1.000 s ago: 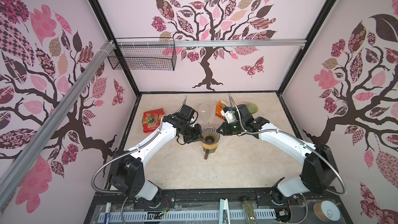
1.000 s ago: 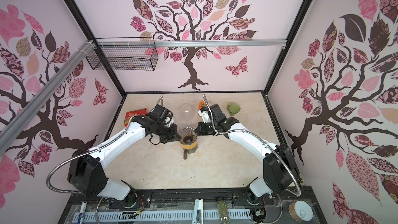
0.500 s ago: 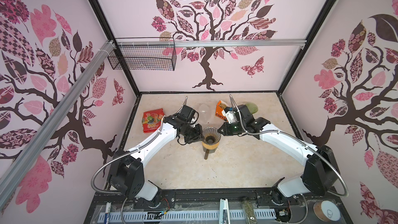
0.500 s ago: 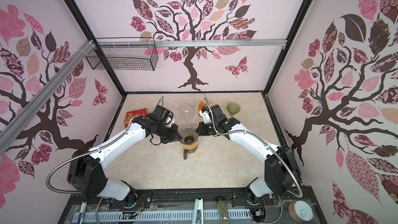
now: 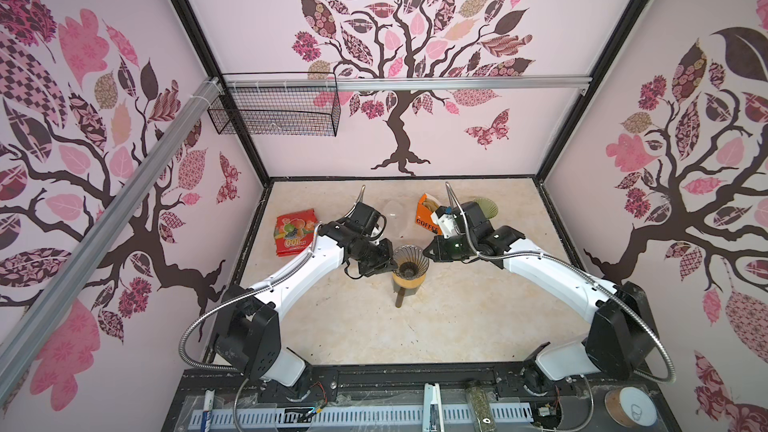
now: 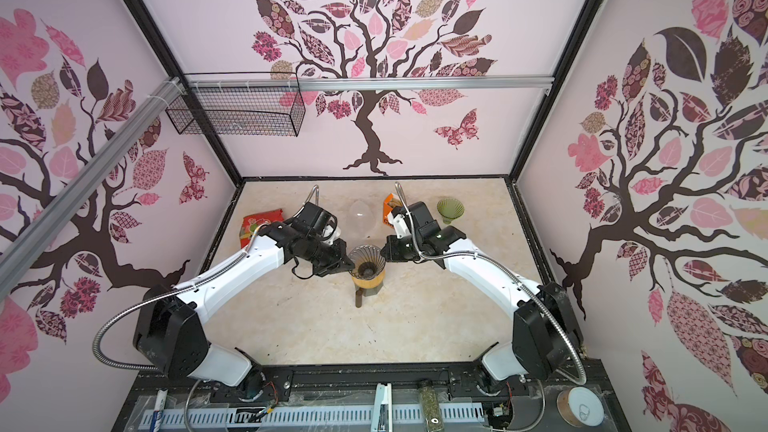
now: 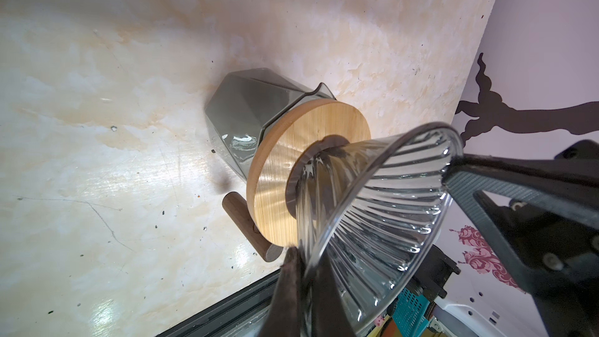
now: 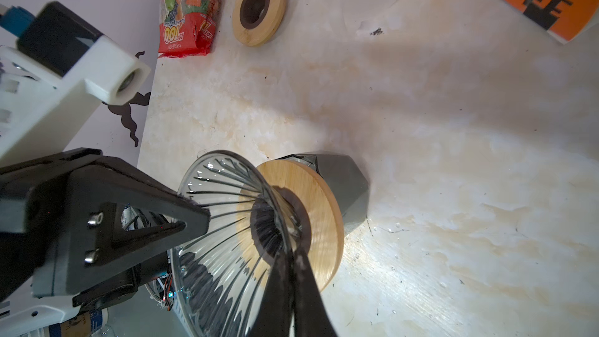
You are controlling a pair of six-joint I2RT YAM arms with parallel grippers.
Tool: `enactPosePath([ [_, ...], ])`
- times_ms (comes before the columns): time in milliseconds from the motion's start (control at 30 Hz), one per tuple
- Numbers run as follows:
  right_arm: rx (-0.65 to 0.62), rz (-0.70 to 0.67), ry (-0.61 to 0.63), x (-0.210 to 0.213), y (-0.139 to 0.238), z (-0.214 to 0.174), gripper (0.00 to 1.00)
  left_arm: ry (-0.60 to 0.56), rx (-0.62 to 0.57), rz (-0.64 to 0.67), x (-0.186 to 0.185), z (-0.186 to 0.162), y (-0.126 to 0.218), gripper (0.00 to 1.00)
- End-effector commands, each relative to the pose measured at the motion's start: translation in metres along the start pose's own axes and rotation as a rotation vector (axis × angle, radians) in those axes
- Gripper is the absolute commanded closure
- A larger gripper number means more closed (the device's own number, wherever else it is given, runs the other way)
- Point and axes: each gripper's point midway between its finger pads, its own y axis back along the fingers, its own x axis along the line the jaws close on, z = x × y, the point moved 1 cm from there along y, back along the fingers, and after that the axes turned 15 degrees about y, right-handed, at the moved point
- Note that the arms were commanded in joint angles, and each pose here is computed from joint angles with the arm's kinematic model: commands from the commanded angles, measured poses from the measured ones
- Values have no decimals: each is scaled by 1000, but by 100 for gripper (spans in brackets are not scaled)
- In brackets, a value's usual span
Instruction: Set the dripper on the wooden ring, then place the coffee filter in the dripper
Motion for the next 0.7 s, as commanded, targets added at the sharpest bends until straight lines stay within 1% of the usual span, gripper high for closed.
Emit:
enactPosePath([
  [0,120,-3,-43,-1,-11,-31,100,38,46,116,29,-10,-9,97],
  [333,95,-12,-17,3,-4,-17,100,9,11,59,9,-5,8,96],
  [667,63,-35,2,6,6,0,100,-1,-12,24,-2,0,20,95],
])
